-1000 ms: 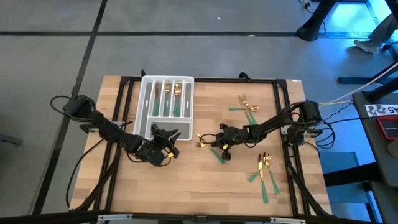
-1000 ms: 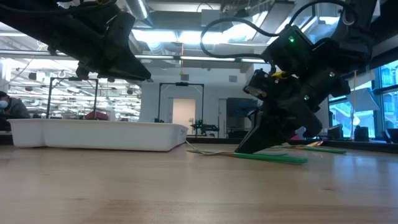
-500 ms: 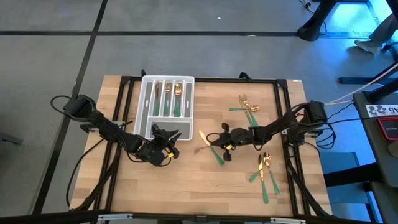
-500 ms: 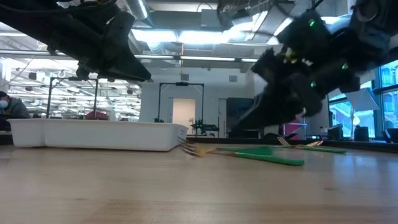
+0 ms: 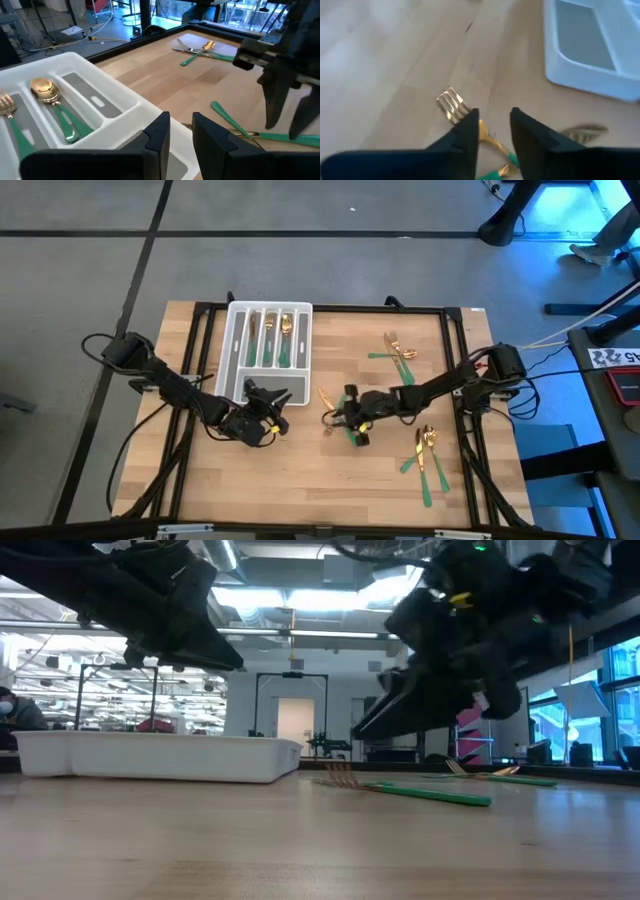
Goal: Sort silverware
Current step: Put the green fork into the white cutlery tray
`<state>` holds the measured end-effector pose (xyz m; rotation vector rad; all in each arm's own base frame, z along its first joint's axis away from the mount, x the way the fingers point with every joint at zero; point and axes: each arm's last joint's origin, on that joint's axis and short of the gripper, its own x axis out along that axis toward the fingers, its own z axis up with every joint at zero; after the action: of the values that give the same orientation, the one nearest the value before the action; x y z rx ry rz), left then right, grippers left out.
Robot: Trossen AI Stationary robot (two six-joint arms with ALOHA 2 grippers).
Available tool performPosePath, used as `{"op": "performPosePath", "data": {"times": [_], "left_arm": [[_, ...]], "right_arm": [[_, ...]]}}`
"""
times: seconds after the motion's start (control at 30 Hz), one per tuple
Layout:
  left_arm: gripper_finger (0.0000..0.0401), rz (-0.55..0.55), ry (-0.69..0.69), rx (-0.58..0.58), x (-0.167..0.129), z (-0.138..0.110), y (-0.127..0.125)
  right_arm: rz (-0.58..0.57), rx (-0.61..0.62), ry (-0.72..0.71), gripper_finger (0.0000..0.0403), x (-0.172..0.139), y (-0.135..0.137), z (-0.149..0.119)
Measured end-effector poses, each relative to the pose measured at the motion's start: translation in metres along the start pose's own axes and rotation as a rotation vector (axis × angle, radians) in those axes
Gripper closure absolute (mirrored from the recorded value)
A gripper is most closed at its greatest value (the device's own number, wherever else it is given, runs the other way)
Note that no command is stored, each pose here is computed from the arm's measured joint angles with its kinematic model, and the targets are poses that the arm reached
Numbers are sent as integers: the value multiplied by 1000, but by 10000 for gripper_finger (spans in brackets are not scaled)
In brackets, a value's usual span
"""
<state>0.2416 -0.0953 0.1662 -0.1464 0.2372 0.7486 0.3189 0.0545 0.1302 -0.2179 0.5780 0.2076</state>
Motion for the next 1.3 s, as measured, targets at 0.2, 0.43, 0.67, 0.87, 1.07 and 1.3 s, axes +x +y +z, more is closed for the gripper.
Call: {"op": "performPosePath", "data": {"times": [0.2, 0.43, 0.67, 0.87, 1.07, 1.3], "left_arm": [[332, 8, -1, -23, 2, 1, 1], [332, 6, 0, -30, 2, 1, 1], [332, 6, 0, -40, 2, 1, 1], [332, 6, 0, -38, 2, 1, 1], [332, -22, 21, 33, -1, -1, 0], [332, -97, -4, 74, -28, 11, -2]], "right_arm": [[82, -249, 262, 244, 20, -3, 18], [193, -428, 382, 266, 31, -7, 33], [289, -417, 406, 296, 48, -19, 24], [370, -261, 338, 333, 62, -29, 13], [346, -174, 213, 373, 79, -25, 16], [309, -5, 53, 368, 87, -20, 30]]}}
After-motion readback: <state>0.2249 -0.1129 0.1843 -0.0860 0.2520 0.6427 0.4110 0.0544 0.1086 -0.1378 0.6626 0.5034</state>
